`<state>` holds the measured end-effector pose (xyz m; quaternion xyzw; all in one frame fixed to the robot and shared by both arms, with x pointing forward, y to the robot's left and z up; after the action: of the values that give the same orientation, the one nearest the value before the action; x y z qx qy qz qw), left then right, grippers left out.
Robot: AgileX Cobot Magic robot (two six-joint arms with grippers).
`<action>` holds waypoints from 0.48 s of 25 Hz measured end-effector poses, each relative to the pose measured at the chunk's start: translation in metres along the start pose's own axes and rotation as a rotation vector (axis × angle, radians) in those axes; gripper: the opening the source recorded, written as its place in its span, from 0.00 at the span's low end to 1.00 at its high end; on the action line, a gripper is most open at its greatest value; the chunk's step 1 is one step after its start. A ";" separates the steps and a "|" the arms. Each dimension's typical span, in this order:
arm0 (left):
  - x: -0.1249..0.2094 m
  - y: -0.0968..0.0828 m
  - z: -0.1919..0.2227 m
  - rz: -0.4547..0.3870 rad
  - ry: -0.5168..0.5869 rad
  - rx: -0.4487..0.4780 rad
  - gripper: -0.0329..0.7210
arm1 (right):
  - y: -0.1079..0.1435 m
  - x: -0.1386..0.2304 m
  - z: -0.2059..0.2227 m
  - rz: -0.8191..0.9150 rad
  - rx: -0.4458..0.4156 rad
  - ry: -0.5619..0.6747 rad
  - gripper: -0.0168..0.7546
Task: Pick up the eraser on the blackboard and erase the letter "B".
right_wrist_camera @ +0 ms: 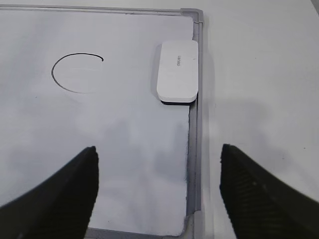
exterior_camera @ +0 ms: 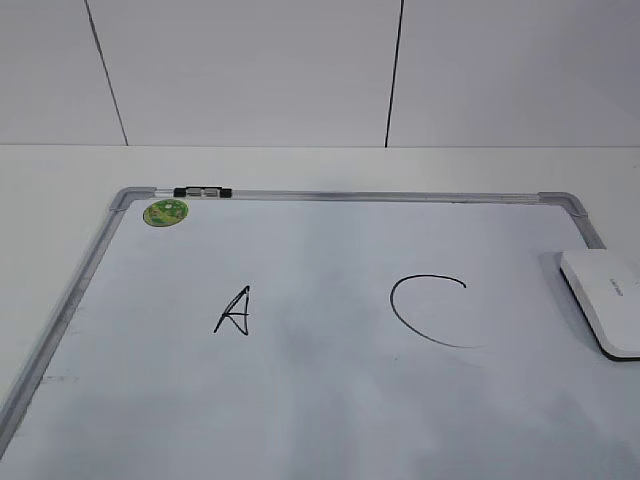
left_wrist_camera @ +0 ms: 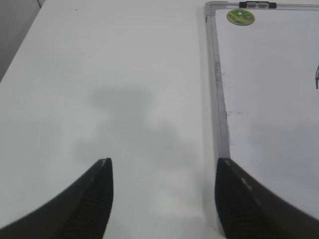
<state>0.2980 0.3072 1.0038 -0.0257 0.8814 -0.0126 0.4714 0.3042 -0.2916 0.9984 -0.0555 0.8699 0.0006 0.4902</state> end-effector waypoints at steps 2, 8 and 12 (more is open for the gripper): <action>0.000 0.004 0.000 -0.021 -0.001 -0.023 0.68 | 0.000 0.000 0.000 0.000 0.000 0.000 0.79; -0.005 0.005 0.005 -0.026 -0.037 -0.027 0.68 | 0.000 0.000 0.000 0.000 0.000 0.000 0.79; -0.006 0.004 0.008 -0.025 -0.047 -0.025 0.68 | 0.000 0.000 0.000 0.000 0.001 0.000 0.79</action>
<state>0.3075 0.3120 1.0045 -0.0427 0.8699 -0.0067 0.4914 0.3042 -0.2918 0.9984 -0.0554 0.8699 0.0001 0.4902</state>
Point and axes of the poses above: a point on each arm's last joint axis where the gripper is mounted, z pointing out along that axis toward the gripper, y along the wrist's bending axis when the last joint is at zero, x = y × z, the point moved 9 cm from there along z, pointing out along that axis toward the gripper, and after that the axes turned 1 degree about -z, right-handed, at the moved point
